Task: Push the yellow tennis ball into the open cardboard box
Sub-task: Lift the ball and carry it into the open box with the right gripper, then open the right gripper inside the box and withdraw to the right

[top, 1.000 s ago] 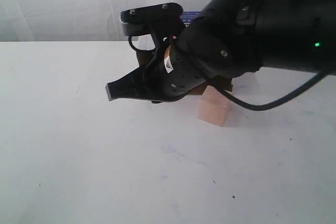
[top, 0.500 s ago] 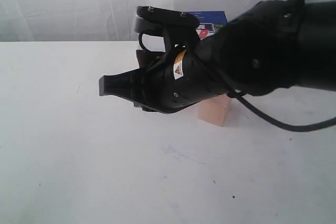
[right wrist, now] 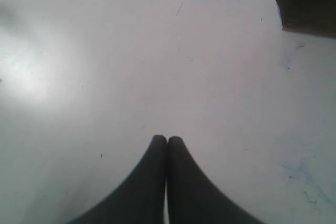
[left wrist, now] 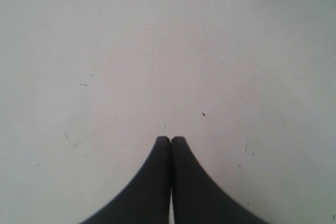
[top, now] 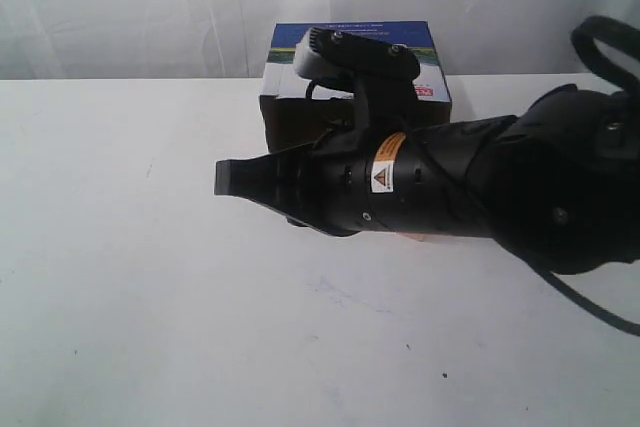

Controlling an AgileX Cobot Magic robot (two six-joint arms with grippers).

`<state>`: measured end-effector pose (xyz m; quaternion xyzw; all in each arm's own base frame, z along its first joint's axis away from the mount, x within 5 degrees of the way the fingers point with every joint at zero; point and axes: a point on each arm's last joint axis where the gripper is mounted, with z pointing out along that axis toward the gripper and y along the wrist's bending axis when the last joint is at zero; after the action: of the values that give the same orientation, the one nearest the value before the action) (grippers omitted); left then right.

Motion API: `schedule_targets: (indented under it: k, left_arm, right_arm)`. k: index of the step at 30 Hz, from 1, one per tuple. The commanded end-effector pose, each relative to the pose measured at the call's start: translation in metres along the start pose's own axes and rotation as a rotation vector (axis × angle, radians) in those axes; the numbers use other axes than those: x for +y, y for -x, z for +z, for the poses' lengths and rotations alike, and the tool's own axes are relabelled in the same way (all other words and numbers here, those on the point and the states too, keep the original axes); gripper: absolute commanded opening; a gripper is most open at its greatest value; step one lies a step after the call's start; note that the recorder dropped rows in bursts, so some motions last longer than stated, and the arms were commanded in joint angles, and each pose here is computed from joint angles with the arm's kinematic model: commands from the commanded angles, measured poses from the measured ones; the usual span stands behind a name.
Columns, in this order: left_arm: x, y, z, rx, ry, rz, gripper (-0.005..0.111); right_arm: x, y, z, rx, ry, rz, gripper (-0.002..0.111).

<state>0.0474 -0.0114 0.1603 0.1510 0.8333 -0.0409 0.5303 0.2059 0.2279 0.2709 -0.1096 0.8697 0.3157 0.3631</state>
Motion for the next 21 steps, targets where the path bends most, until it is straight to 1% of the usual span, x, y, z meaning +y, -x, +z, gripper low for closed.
schedule_targets:
  k: [1, 5, 11, 16, 21]
  left_arm:
    - [0.0, -0.003, 0.0, 0.016, -0.004, 0.006, 0.0]
    - [0.0, -0.003, 0.0, 0.016, -0.004, 0.006, 0.0]
    - [0.0, -0.003, 0.0, 0.016, -0.004, 0.006, 0.0]
    - [0.0, -0.003, 0.0, 0.016, -0.004, 0.006, 0.0]
    - [0.0, -0.003, 0.0, 0.016, -0.004, 0.006, 0.0]
  right_arm:
    - [-0.003, 0.008, -0.015, -0.058, 0.013, 0.021, 0.0]
    - [-0.012, 0.018, -0.033, -0.113, 0.002, 0.044, 0.0]
    - [-0.032, 0.016, -0.067, -0.152, -0.044, 0.076, 0.0]
    - [-0.052, 0.003, -0.1, -0.194, -0.094, 0.113, 0.0]
    - [-0.076, -0.019, -0.128, -0.261, -0.148, 0.154, 0.0]
